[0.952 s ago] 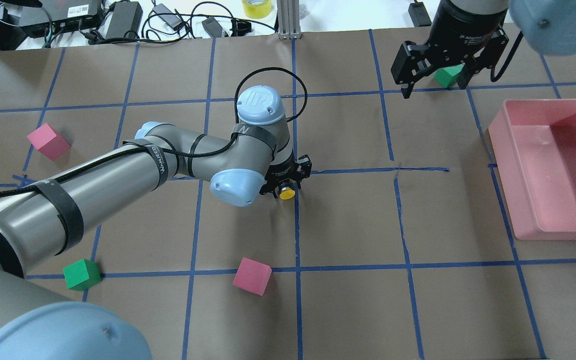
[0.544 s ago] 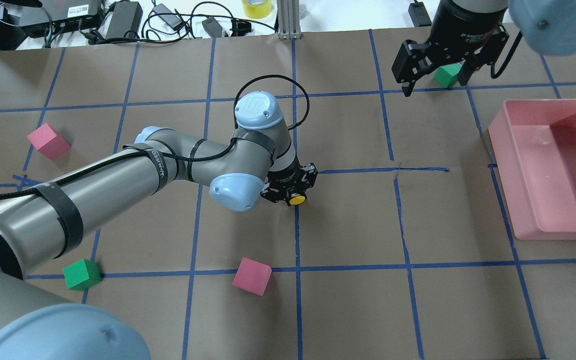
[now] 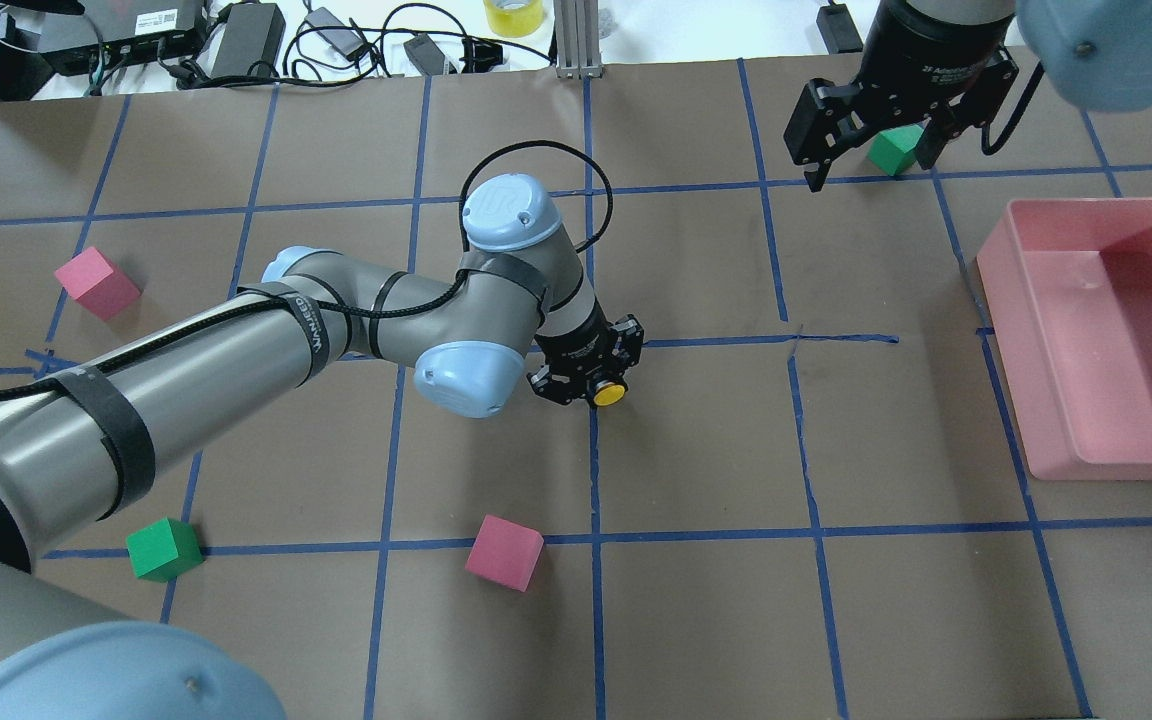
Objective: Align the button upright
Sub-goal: 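Lift and rotate the button with the left gripper, cap upward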
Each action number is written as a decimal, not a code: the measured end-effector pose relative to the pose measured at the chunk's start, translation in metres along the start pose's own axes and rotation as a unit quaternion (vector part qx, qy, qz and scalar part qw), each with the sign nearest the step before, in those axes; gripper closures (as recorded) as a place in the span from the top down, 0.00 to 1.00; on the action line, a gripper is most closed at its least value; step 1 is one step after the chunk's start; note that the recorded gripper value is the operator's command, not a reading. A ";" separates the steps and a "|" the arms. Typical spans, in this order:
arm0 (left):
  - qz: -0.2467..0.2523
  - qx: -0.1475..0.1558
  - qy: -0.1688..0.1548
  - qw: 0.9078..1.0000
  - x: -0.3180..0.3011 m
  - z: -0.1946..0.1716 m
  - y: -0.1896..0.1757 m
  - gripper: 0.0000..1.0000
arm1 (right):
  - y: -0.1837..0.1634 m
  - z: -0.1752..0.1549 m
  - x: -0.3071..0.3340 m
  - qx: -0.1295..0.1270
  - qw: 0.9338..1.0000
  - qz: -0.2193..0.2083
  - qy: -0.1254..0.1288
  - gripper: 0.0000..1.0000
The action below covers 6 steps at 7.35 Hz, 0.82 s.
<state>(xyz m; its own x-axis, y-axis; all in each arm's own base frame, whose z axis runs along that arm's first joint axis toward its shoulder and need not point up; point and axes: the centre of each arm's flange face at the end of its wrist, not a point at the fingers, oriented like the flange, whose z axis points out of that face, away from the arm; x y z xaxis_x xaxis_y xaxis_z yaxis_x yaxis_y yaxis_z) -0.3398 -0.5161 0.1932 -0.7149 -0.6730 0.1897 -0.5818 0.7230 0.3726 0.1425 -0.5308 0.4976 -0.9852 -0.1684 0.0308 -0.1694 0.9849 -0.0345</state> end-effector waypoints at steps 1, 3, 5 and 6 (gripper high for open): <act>-0.054 -0.043 0.039 0.997 -0.001 -0.014 -0.018 0.00 | 0.000 0.000 0.000 0.000 1.000 0.000 -0.001 1.00; -0.123 -0.126 0.107 0.978 -0.012 -0.042 -0.057 0.00 | 0.000 0.000 -0.001 0.001 1.000 0.000 -0.003 1.00; -0.180 -0.231 0.160 0.943 -0.030 -0.050 -0.080 0.00 | 0.000 0.000 -0.001 0.001 1.000 0.000 -0.003 1.00; -0.191 -0.270 0.175 0.927 -0.038 -0.041 -0.081 0.00 | 0.000 0.000 -0.001 0.000 1.000 0.000 -0.003 1.00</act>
<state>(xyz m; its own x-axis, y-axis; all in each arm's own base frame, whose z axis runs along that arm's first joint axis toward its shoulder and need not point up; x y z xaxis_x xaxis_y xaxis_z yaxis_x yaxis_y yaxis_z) -0.2497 -0.5549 0.1929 -0.2719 -0.9414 0.1994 -0.4200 0.3025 0.8556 0.1431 -0.5309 0.4974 -0.9854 -0.1686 0.0249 -0.1694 0.9849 -0.0344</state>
